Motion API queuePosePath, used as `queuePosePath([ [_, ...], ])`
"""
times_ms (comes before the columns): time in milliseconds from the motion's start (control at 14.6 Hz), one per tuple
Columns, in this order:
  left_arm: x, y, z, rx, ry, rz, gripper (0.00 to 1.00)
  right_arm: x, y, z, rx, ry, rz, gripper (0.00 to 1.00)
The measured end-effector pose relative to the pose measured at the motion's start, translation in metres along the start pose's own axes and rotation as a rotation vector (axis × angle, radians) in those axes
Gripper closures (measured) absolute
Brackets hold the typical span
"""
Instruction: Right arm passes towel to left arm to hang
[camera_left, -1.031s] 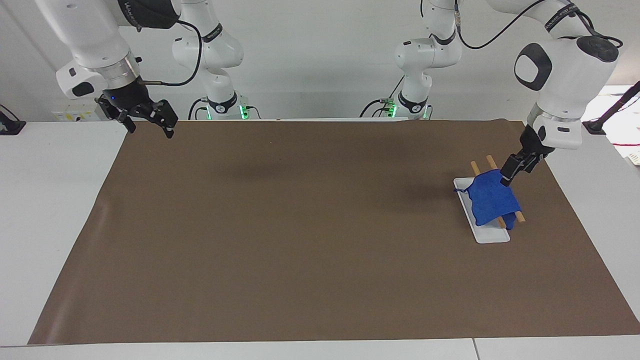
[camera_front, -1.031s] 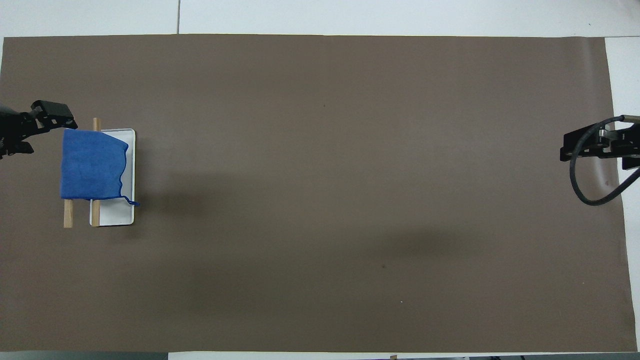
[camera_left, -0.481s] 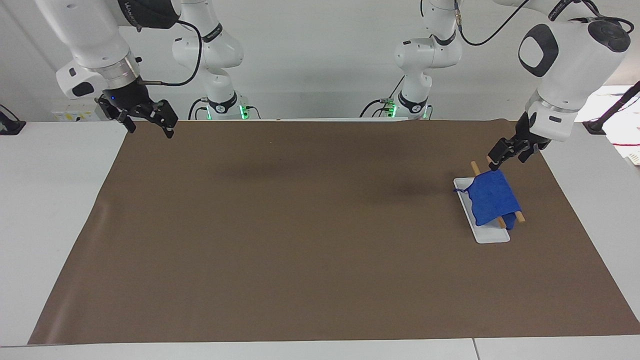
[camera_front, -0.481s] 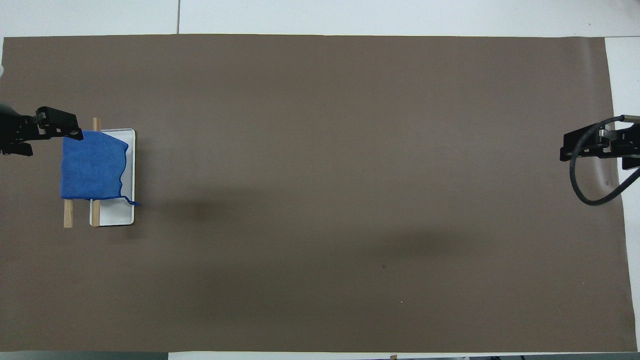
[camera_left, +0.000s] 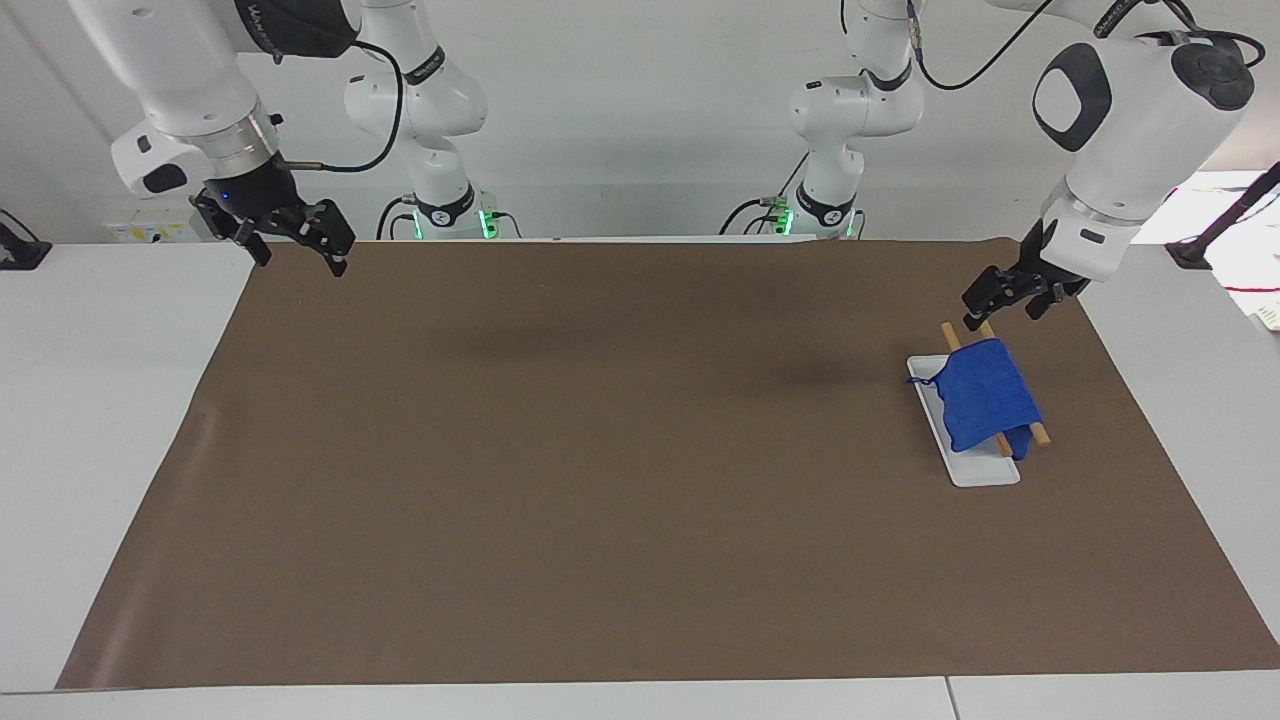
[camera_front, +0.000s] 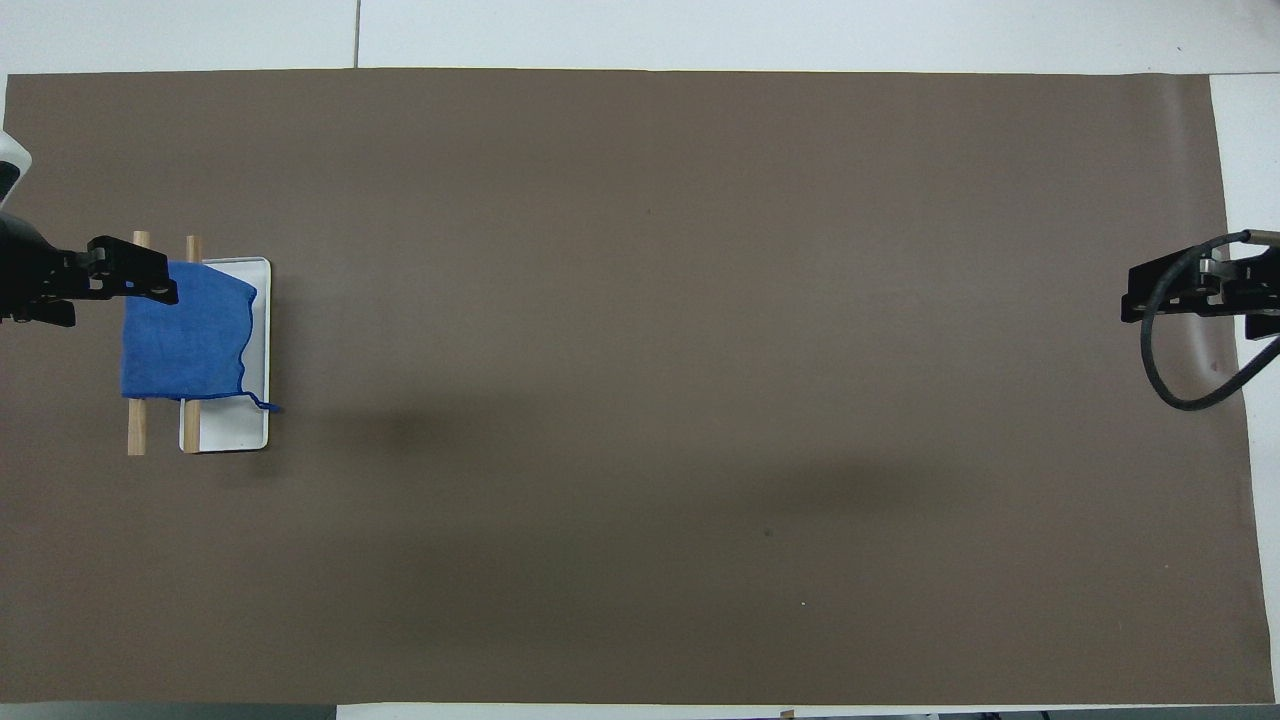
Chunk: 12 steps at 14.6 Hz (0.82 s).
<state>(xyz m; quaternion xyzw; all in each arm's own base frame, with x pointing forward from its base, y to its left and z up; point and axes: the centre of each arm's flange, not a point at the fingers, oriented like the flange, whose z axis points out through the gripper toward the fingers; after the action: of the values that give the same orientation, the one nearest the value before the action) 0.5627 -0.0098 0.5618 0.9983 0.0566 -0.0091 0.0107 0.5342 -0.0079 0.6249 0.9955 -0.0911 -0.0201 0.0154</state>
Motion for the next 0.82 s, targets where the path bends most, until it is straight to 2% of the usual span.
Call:
queuePosePath([
  [824, -0.0035, -0.0003, -0.0091, -0.001, 0.01, 0.134, 0.0, 0.0, -0.0002, -0.0009, 0.0, 0.002, 0.0, 0.0],
])
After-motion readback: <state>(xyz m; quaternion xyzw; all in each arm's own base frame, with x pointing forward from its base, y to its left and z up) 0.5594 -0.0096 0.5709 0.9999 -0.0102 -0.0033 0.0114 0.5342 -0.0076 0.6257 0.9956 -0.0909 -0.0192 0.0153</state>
